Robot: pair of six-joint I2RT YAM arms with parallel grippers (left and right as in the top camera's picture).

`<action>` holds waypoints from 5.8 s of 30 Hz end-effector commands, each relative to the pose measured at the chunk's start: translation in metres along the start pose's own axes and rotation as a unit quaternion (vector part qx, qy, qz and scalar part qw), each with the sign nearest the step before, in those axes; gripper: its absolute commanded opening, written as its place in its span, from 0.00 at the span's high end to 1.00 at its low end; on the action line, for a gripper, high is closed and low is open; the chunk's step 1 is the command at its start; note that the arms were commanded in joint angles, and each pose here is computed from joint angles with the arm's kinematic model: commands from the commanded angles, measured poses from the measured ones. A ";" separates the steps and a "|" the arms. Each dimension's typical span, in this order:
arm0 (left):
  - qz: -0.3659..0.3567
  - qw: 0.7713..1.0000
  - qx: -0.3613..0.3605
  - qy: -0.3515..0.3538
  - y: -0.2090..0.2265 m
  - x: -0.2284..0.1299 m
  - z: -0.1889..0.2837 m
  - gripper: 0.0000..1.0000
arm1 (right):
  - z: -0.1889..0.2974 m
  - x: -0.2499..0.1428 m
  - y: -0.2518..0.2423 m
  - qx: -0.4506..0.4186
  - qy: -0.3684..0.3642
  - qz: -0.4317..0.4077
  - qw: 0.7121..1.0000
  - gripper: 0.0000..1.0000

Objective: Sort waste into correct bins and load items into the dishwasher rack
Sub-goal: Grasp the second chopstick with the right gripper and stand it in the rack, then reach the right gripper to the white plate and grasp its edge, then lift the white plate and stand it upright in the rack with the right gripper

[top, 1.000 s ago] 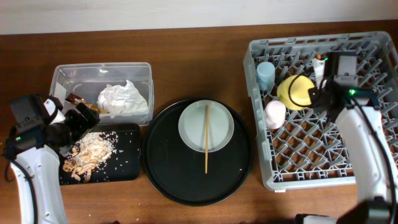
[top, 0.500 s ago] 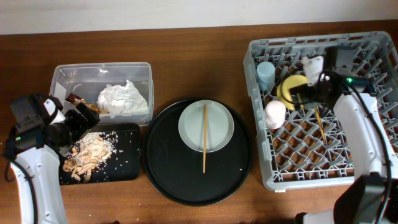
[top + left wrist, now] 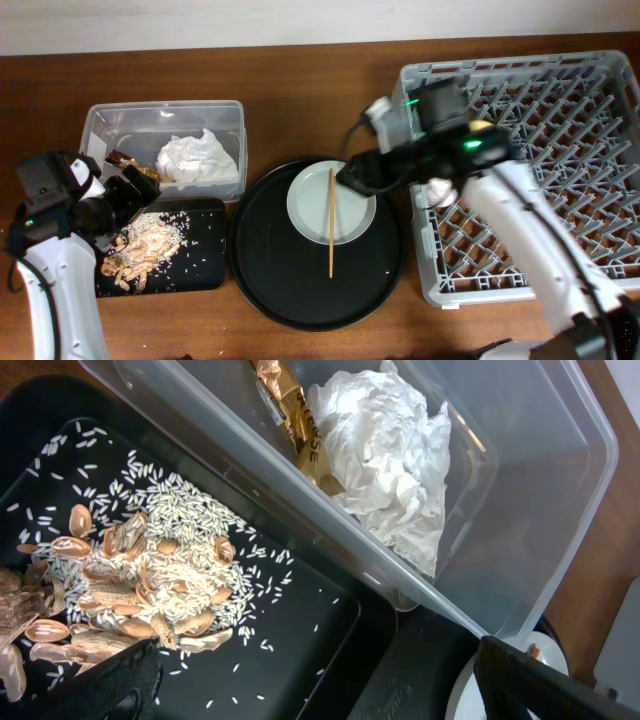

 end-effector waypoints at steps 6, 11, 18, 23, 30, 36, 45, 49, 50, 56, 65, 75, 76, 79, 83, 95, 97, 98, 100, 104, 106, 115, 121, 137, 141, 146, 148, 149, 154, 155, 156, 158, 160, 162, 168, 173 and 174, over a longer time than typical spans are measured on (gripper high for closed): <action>0.005 1.000 -0.002 -0.006 0.000 0.002 0.004 0.01 | -0.083 -0.029 -0.022 -0.279 0.049 -0.125 0.951 0.43; 0.005 1.000 -0.002 -0.006 0.000 0.002 0.004 0.01 | -0.130 -0.051 -0.039 -0.293 0.105 -0.123 0.942 0.44; 0.005 1.000 -0.002 -0.006 0.000 0.002 0.004 0.01 | -0.154 -0.064 -0.052 -0.294 0.134 -0.130 0.937 0.68; 0.005 1.000 -0.002 -0.006 0.000 0.002 0.004 0.01 | -0.155 -0.064 -0.050 -0.289 0.134 -0.131 0.939 0.80; 0.005 1.000 -0.002 -0.006 0.000 0.002 0.004 0.01 | -0.157 -0.064 -0.051 -0.289 0.133 -0.131 0.939 0.80; 0.005 1.000 -0.002 -0.006 0.000 0.002 0.004 0.01 | -0.164 -0.067 -0.054 -0.288 0.136 -0.137 0.938 0.81; 0.005 1.000 -0.002 -0.006 0.000 0.002 0.004 0.01 | -0.159 -0.058 -0.045 -0.260 0.134 -0.128 0.948 0.96; 0.006 1.000 -0.002 -0.006 0.000 0.002 0.004 0.01 | -0.100 -0.002 -0.030 -0.255 0.081 -0.090 0.959 0.96; 0.005 1.000 -0.002 -0.006 0.000 0.002 0.004 0.01 | -0.074 0.014 -0.029 -0.264 0.062 -0.077 0.959 0.96; 0.005 1.000 -0.002 -0.006 0.000 0.002 0.004 0.01 | 0.088 0.053 -0.084 -0.444 0.023 0.008 0.896 0.96; 0.005 1.000 -0.002 -0.006 0.000 0.002 0.004 0.01 | 0.167 0.008 -0.204 -0.477 0.102 -0.038 0.872 0.96; 0.005 1.000 -0.002 -0.006 0.000 0.002 0.004 0.01 | 0.168 -0.011 -0.263 -0.382 0.067 -0.076 0.919 0.96; 0.005 1.000 -0.002 -0.006 0.000 0.002 0.004 0.01 | 0.165 -0.013 -0.268 -0.380 0.071 -0.080 0.919 0.96; 0.005 1.000 -0.002 -0.006 0.000 0.002 0.004 0.01 | 0.151 -0.016 -0.277 -0.360 0.079 -0.086 0.926 0.95; 0.005 1.000 -0.002 -0.006 0.000 0.002 0.004 0.01 | 0.133 -0.024 -0.292 -0.347 0.101 -0.097 0.927 0.95; 0.005 1.000 -0.002 -0.006 0.000 0.002 0.004 0.01 | 0.110 -0.026 -0.285 -0.275 0.090 -0.124 0.949 0.46; 0.005 1.000 -0.002 -0.006 0.000 0.002 0.004 0.01 | 0.098 -0.018 -0.264 -0.196 0.060 -0.148 0.968 0.46; 0.005 1.000 -0.002 -0.006 0.000 0.002 0.004 0.01 | 0.093 -0.015 -0.254 -0.162 0.051 -0.151 0.974 0.45; 0.005 1.000 -0.002 -0.006 0.000 0.002 0.004 0.01 | 0.081 -0.008 -0.222 -0.072 0.039 -0.160 0.984 0.44; 0.005 1.000 -0.002 -0.006 0.000 0.002 0.004 0.01 | 0.053 -0.006 -0.163 0.023 0.087 -0.144 0.986 0.43; 0.005 1.000 -0.002 -0.006 0.000 0.002 0.004 0.01 | 0.035 -0.003 -0.139 0.037 0.114 -0.120 0.985 0.42; 0.005 1.000 -0.002 -0.006 0.000 0.002 0.004 0.01 | -0.062 0.006 -0.011 0.072 0.191 0.040 0.978 0.38; 0.006 1.000 -0.002 -0.006 0.000 0.002 0.004 0.01 | -0.118 -0.005 0.032 -0.118 0.208 0.071 0.968 0.37; 0.005 1.000 -0.002 -0.006 0.000 0.002 0.004 0.01 | -0.189 -0.051 0.013 -0.315 0.201 0.086 0.923 0.44; 0.005 1.000 -0.002 -0.006 0.000 0.002 0.004 0.01 | -0.203 -0.064 0.006 -0.291 0.204 0.075 0.932 0.44; 0.005 1.000 -0.002 -0.006 0.000 0.002 0.004 0.01 | -0.222 -0.086 -0.001 -0.259 0.208 0.066 0.941 0.50; 0.005 1.000 -0.002 -0.006 0.000 0.002 0.004 0.01 | -0.223 -0.092 -0.004 -0.260 0.212 0.066 0.940 0.56; 0.005 1.000 -0.002 -0.006 0.000 0.002 0.004 0.01 | -0.222 -0.093 -0.005 -0.261 0.214 0.065 0.939 0.68; 0.005 1.000 -0.002 -0.006 0.000 0.002 0.004 0.01 | -0.216 -0.086 0.001 -0.258 0.216 0.064 0.940 0.96; 0.005 1.000 -0.002 -0.006 0.000 0.002 0.004 0.01 | -0.212 -0.081 0.005 -0.258 0.215 0.064 0.940 0.96; 0.005 1.000 -0.002 -0.006 0.000 0.002 0.004 0.01 | -0.208 -0.077 0.007 -0.258 0.213 0.063 0.940 0.96; 0.005 1.000 -0.002 -0.006 0.000 0.002 0.004 0.01 | -0.193 -0.057 0.016 -0.256 0.202 0.062 0.943 0.96; 0.005 1.000 -0.002 -0.006 0.000 0.002 0.004 0.01 | -0.169 -0.030 0.030 -0.246 0.188 0.088 0.947 0.96; 0.005 1.000 -0.002 -0.006 0.000 0.002 0.004 0.01 | -0.132 0.002 0.050 -0.237 0.161 0.111 0.952 0.96; 0.005 1.000 -0.002 -0.006 0.000 0.002 0.004 0.01 | -0.005 0.061 0.075 -0.231 0.080 0.168 0.955 0.96; 0.005 1.000 -0.002 -0.006 0.000 0.002 0.004 0.01 | 0.084 0.070 0.051 -0.196 0.032 0.159 0.967 0.96; 0.005 1.000 -0.002 -0.006 0.000 0.002 0.004 0.01 | 0.102 0.069 0.041 -0.176 0.021 0.157 0.972 0.96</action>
Point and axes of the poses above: each gripper's point midway between its finger pads, its own z axis back along the fingers, its own y axis along the line the jaws close on, x = y × z, the point moved 4 cm from there along z, back along the fingers, and after that the axes turned 7 degrees about z, right-handed, at the moved point
